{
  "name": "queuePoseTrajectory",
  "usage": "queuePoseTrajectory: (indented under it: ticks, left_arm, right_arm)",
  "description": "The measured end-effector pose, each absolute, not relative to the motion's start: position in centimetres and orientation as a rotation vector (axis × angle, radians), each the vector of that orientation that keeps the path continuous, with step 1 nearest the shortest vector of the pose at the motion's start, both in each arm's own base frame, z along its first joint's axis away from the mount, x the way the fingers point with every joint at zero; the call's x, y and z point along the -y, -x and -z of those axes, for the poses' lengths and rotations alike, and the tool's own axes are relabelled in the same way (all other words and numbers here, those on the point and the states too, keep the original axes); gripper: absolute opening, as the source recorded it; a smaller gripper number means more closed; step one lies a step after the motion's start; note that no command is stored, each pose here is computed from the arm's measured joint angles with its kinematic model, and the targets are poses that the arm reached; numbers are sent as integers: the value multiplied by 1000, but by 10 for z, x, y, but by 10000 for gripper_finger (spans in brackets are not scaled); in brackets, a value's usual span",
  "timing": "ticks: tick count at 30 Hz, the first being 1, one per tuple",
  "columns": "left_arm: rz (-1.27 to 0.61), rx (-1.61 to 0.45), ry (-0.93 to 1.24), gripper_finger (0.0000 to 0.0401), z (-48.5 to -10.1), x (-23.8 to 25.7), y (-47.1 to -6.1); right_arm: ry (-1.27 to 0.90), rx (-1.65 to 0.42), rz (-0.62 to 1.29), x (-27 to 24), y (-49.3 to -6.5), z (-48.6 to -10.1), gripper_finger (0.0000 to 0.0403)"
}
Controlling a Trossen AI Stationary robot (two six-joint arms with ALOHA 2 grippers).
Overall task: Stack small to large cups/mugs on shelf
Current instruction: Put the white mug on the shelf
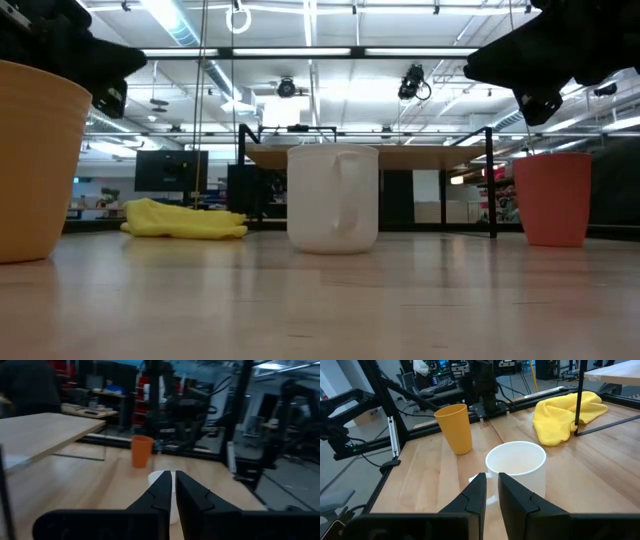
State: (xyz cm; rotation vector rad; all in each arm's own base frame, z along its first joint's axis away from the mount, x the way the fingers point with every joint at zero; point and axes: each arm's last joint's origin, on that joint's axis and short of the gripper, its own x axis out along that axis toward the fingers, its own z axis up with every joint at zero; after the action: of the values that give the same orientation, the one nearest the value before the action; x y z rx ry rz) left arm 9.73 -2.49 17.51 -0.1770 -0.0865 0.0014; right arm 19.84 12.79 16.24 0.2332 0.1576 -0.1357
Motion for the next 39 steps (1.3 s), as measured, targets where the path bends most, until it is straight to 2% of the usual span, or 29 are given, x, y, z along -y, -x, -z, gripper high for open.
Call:
queuePoseTrajectory:
  ticks: [7, 16, 27, 39]
  left_arm:
    - [127, 200, 213, 33, -187, 29, -95]
    - [260, 235, 204, 34, -194, 45, -99]
    - [341, 69, 130, 32, -224, 79, -129]
    - [346, -74, -40, 29, -242, 133, -187]
  right_arm:
    - [-215, -159, 134, -128, -198, -162, 58]
    - [-214, -160, 134, -128, -198, -162, 58]
    - [-214, -160, 134, -128, -198, -162, 58]
    - [-212, -162, 134, -128, -198, -162, 58]
